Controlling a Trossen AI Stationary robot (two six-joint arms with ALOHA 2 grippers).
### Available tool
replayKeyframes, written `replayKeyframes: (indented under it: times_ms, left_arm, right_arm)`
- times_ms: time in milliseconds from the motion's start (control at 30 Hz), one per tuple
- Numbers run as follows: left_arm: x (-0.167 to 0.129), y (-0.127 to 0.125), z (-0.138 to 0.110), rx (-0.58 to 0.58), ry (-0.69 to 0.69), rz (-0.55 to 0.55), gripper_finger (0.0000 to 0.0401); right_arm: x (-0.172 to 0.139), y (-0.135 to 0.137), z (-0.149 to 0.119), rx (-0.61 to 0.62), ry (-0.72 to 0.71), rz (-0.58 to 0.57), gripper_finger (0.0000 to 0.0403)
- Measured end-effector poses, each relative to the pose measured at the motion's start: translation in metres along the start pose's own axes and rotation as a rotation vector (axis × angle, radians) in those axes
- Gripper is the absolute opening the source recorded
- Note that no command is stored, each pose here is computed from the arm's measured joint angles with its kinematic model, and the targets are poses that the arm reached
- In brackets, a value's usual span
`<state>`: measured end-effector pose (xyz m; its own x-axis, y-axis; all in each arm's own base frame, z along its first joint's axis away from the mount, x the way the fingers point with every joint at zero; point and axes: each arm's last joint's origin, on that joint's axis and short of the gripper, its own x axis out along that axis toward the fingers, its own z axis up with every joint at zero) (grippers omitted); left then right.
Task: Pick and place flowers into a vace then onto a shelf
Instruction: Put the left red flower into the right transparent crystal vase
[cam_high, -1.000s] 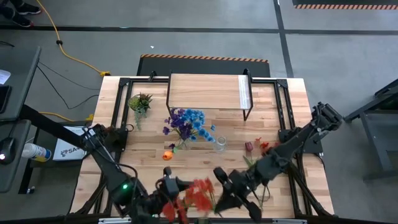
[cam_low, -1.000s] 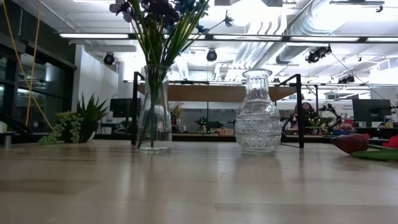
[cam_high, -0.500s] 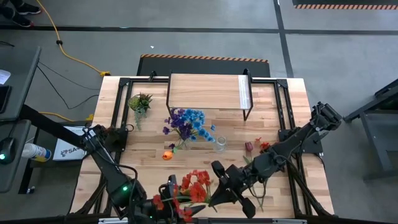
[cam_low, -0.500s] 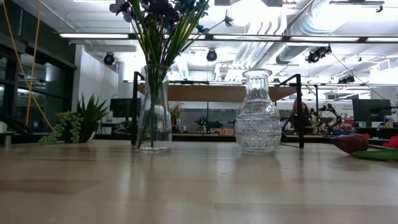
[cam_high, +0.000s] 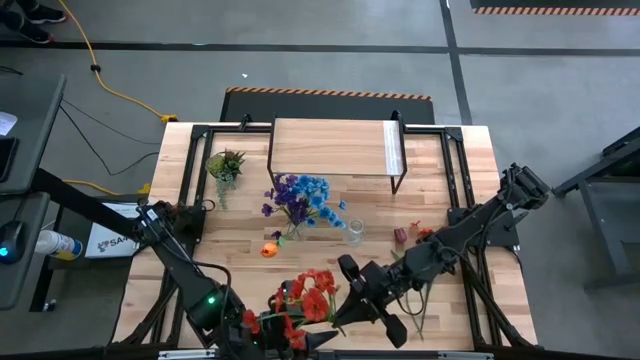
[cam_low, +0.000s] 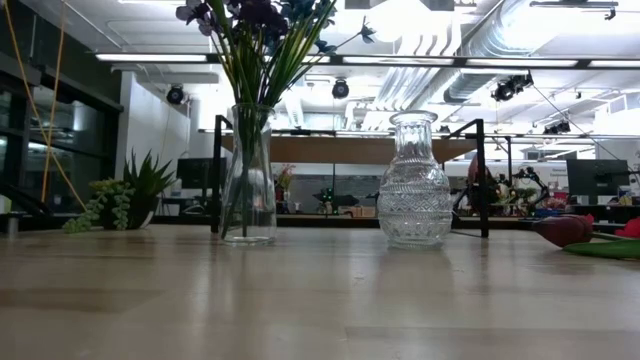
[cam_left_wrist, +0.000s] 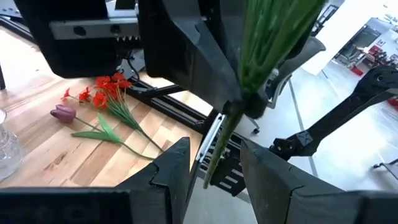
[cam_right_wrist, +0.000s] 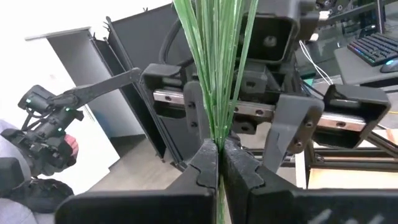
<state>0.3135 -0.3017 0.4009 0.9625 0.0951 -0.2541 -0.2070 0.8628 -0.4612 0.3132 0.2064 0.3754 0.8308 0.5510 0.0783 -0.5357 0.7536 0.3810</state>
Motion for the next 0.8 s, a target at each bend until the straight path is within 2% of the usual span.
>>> replayKeyframes:
  times_ms: [800]
  left_arm:
    - [-0.0005, -0.0002, -0.0006, 0.003, 0.018, -0.013, 0.0177]
  right_arm:
    - [-0.0001, -0.0091, 0.0027, -0.009, 0.005, -0.006, 0.0000]
